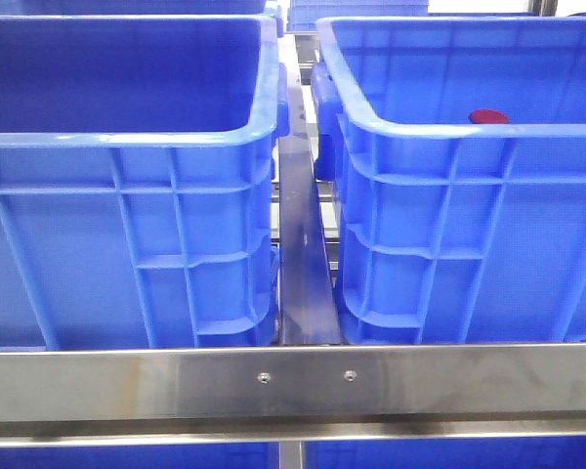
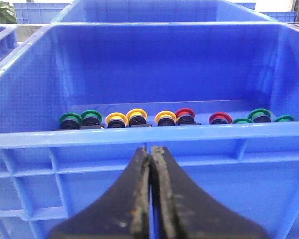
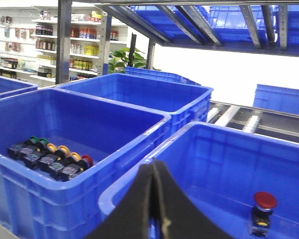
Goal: Pick red and yellow buttons and place in box
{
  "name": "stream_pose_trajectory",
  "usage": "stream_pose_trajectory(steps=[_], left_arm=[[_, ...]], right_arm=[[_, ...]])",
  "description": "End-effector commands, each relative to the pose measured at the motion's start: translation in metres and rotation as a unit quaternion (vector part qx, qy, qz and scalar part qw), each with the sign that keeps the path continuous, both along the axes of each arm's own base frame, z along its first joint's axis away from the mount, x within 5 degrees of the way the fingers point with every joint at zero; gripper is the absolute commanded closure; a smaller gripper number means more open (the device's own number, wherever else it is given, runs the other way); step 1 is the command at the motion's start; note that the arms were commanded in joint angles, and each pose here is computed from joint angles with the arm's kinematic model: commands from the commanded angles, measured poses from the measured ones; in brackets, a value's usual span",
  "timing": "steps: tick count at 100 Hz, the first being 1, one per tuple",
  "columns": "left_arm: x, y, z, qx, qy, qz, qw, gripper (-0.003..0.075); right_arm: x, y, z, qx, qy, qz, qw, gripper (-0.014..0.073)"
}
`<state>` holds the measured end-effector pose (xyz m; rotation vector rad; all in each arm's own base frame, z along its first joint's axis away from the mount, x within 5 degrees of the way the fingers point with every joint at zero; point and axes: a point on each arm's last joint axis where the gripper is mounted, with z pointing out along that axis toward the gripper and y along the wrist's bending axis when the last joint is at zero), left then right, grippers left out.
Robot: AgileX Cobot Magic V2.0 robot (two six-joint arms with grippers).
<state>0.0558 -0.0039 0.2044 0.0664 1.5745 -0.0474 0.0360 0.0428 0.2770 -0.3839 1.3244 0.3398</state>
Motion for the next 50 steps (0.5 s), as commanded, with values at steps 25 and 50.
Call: stream_pose_trajectory(steps=[25,50], left_arm=[[0.0,0.0,-0.01,-0.007,-0.022,0.0,1.0,0.074],[0.0,0.0,-0.01,-0.007,-0.022,0.0,1.0,0.074]], right_arm=[[0.008,-0.022,0.008,0.056,0.014,-0.119,0.991,0.0655],[0.011,-0.029,-0.003,0.027,0.068,-0.165,0.984,0.0655]])
